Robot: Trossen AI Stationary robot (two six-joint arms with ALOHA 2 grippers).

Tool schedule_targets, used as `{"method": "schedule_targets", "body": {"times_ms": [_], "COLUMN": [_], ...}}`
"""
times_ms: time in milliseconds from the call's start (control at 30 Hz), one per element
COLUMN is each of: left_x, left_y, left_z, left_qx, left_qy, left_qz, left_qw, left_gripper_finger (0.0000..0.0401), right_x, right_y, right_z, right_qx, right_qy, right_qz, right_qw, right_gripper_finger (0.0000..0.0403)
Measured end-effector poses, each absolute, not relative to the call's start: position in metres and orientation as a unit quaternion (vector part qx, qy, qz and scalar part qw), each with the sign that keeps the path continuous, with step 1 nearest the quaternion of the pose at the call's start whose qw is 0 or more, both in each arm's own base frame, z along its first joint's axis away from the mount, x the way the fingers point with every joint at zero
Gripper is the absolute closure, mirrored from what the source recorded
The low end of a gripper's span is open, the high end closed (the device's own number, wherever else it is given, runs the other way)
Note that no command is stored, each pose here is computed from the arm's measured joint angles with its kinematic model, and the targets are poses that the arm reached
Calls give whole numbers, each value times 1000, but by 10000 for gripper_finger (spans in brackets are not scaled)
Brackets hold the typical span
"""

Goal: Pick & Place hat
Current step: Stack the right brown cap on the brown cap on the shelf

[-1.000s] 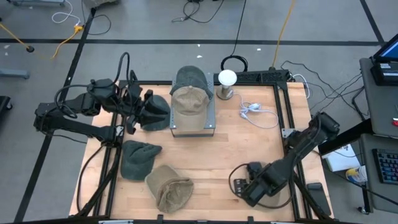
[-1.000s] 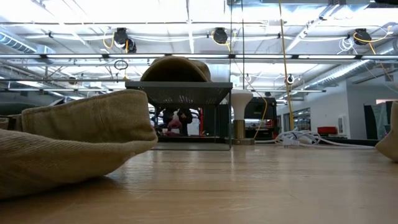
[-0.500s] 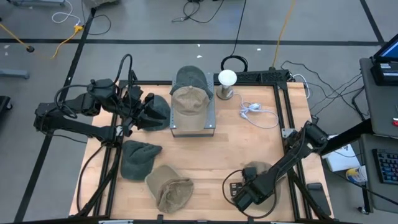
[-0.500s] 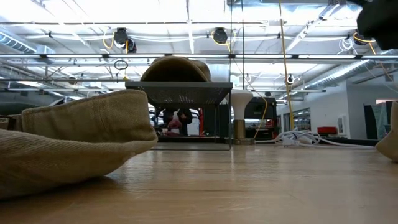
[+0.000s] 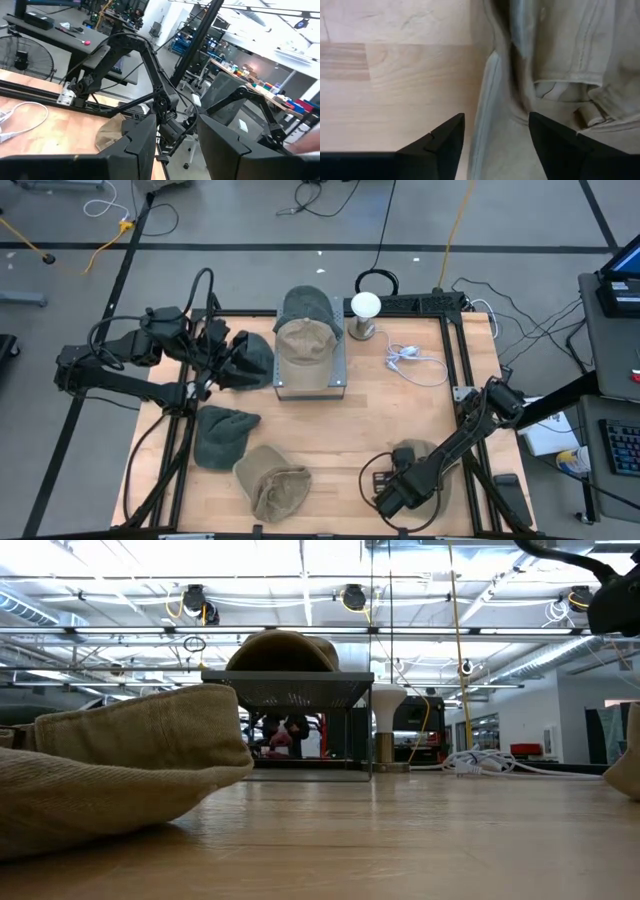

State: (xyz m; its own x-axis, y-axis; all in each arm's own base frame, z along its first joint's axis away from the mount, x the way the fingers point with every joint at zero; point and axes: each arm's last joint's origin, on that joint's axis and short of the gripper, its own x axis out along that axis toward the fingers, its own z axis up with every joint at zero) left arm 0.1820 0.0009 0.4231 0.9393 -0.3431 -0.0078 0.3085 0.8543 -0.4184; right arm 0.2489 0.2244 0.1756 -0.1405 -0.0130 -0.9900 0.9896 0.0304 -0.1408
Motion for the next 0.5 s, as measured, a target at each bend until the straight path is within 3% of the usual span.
{"method": "schedule_targets", "body": {"times_ms": [500], "left_x": [182], "left_y": [1], "left_z": [423], "left_qx": [-214], "left_qy": [43], "left_qz": [-173], "left_qw": [960], "left_gripper_finger": [254], "right_x": [248], "right_y": [236], "right_z": [175], "right_qx": [473], "right_qy": [555], "right_qz": [-495], "right_qw": [473], "right_gripper_finger": [267]}}
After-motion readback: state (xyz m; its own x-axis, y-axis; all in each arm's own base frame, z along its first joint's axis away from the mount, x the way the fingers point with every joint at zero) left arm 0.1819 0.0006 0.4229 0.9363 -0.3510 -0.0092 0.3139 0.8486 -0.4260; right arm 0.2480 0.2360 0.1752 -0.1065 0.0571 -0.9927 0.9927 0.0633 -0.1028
